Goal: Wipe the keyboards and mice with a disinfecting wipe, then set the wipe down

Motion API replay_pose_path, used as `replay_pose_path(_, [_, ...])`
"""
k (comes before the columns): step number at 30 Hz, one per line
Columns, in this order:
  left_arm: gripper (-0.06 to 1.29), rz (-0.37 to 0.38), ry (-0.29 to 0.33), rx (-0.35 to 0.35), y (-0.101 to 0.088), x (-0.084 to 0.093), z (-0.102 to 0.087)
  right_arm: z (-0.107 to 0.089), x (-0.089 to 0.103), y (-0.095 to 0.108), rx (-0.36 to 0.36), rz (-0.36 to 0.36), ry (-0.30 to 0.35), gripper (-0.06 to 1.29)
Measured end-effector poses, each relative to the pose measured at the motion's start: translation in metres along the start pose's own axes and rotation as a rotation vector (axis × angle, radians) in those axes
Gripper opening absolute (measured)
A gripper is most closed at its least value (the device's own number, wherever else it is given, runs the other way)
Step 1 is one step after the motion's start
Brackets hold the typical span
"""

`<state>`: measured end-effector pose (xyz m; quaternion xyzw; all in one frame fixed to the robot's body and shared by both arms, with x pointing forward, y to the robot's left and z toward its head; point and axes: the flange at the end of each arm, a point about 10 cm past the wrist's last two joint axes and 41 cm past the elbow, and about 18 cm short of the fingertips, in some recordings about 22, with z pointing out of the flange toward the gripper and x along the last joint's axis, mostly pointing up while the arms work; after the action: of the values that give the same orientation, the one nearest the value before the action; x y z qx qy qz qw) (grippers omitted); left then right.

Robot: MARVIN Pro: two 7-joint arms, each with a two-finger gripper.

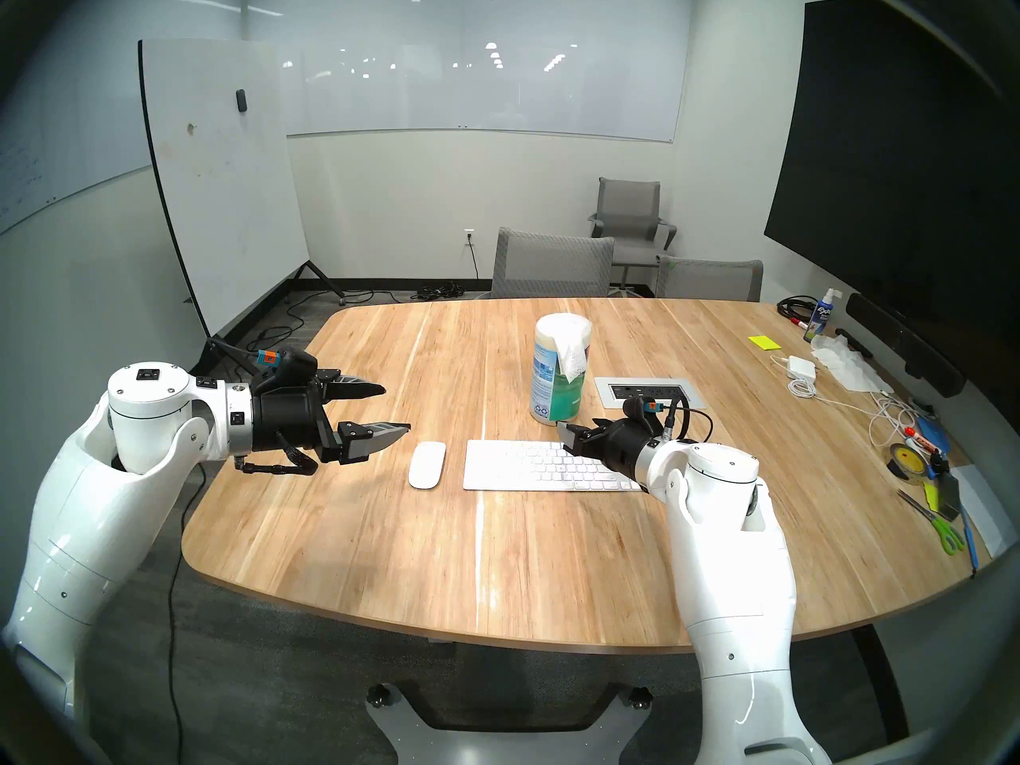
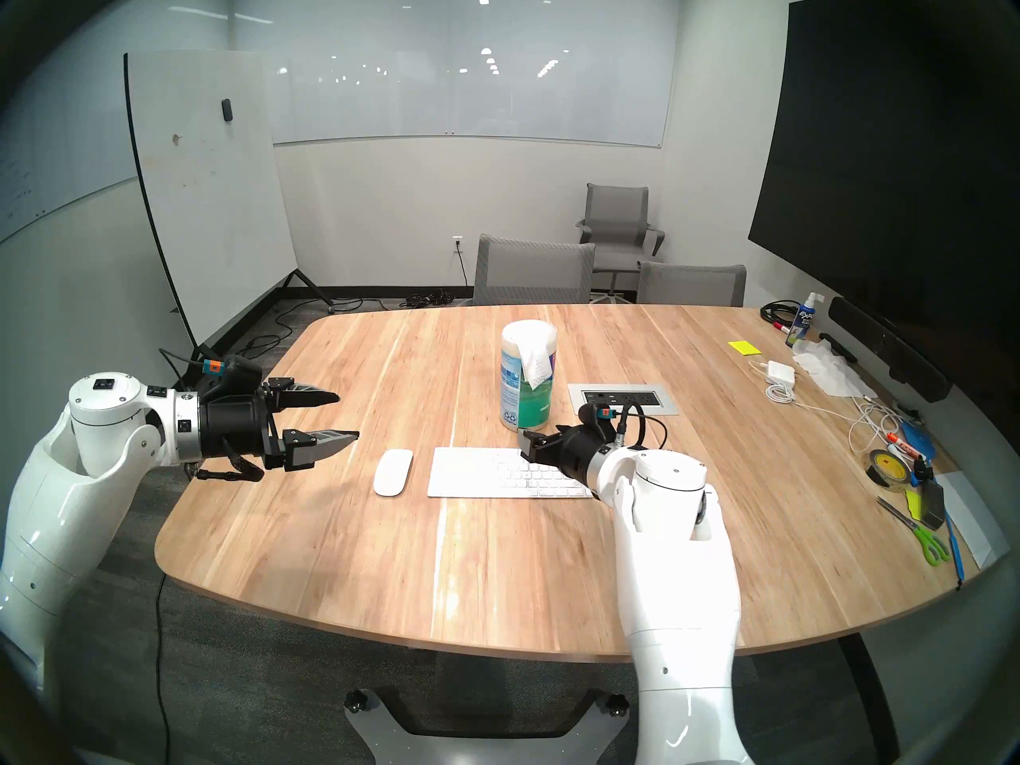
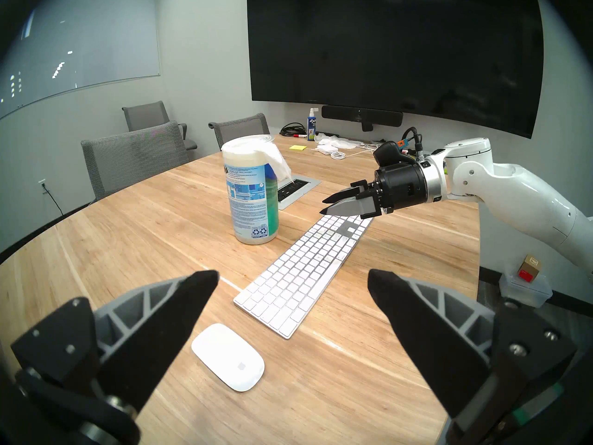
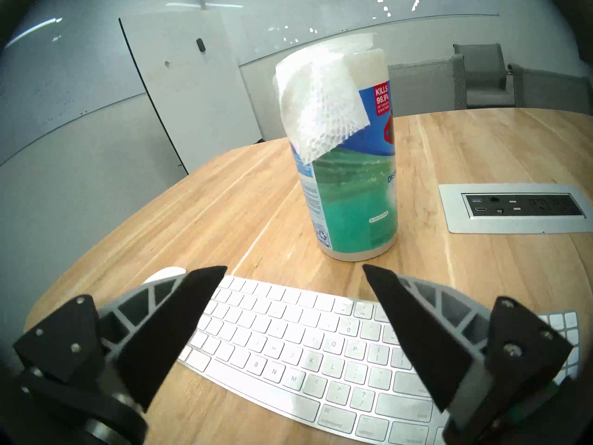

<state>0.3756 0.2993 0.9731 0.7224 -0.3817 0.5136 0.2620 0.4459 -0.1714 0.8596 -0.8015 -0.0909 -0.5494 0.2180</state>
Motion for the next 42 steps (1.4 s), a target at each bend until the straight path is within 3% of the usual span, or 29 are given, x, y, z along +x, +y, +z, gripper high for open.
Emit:
replay_pose_path(26, [1.27, 0.000, 0.000, 0.000, 0.000, 0.000, 0.000, 0.039, 0.007, -0.006, -0.148, 0.073, 0.102, 1.23])
replay_pose_path(42, [1.27, 0.000, 0.000, 0.000, 0.000, 0.000, 0.000, 0.044, 0.014, -0.011, -0.160, 0.098, 0.142, 1.23])
